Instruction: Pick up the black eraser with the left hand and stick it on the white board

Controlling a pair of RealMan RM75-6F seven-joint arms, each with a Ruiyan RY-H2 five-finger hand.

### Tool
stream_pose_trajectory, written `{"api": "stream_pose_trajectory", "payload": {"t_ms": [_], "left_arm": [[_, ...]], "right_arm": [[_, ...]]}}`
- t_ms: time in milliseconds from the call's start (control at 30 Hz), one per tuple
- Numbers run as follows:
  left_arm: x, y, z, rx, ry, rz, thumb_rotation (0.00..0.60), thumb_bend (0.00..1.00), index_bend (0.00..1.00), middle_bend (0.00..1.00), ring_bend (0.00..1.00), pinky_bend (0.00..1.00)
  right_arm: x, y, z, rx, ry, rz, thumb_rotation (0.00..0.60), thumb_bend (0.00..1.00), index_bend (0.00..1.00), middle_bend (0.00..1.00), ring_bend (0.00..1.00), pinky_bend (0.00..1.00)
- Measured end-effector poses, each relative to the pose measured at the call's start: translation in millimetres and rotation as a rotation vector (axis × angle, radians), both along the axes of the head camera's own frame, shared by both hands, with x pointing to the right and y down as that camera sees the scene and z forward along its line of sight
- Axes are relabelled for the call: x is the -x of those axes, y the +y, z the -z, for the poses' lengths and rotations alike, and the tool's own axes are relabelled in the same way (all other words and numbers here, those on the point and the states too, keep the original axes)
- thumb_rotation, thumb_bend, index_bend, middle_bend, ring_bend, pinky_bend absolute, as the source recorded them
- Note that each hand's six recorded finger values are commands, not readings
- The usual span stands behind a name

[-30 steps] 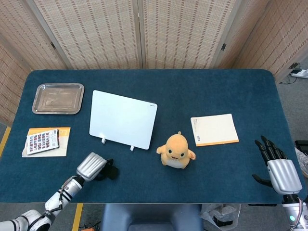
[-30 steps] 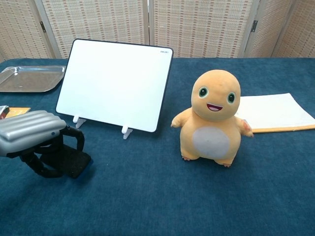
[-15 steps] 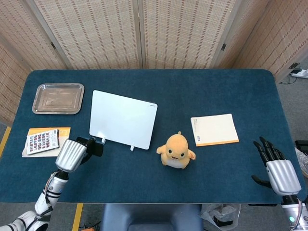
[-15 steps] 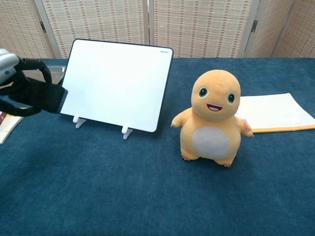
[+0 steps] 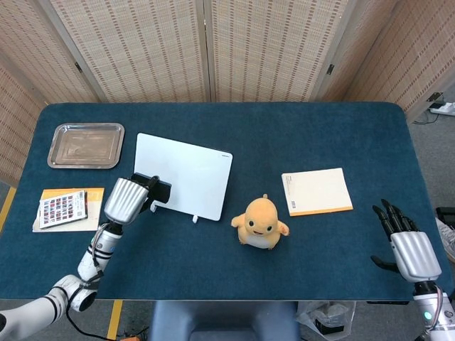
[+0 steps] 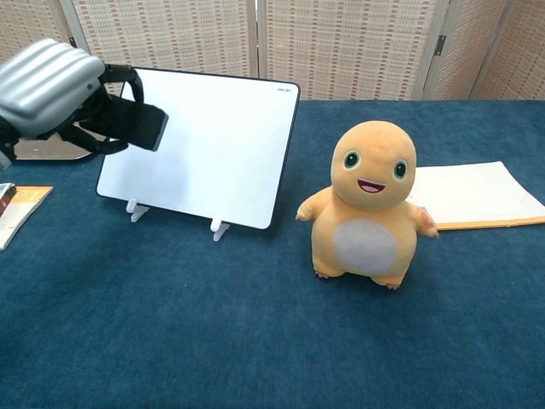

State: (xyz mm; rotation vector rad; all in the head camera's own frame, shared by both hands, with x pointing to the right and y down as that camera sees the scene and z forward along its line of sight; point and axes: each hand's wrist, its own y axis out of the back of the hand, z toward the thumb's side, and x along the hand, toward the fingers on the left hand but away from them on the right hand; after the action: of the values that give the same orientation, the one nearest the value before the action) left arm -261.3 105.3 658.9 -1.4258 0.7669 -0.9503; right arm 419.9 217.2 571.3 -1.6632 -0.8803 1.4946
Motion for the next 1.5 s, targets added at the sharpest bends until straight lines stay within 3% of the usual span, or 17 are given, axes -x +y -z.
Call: {"api": "stream_pose_trajectory", "payload": {"t_ms": [400,1500], "left_arm": [[-42,-21,0,0.015,0.062,-0.020,0.600,0.23,0.49,1.00,1.00,1.00],[-75,-67,-56,0.101,0.068,-0.023,0.600,0.23,0.47,1.00,1.00,1.00]], "right_arm": [[-4,-2,1,0.008,-0.012,-0.011,0.600,0.15,0.00,0.00,0.07,0.21],[-19,-9,6,0.011,-0.036,-0.076,0.600,0.15,0.00,0.00,0.07,0.21]]}}
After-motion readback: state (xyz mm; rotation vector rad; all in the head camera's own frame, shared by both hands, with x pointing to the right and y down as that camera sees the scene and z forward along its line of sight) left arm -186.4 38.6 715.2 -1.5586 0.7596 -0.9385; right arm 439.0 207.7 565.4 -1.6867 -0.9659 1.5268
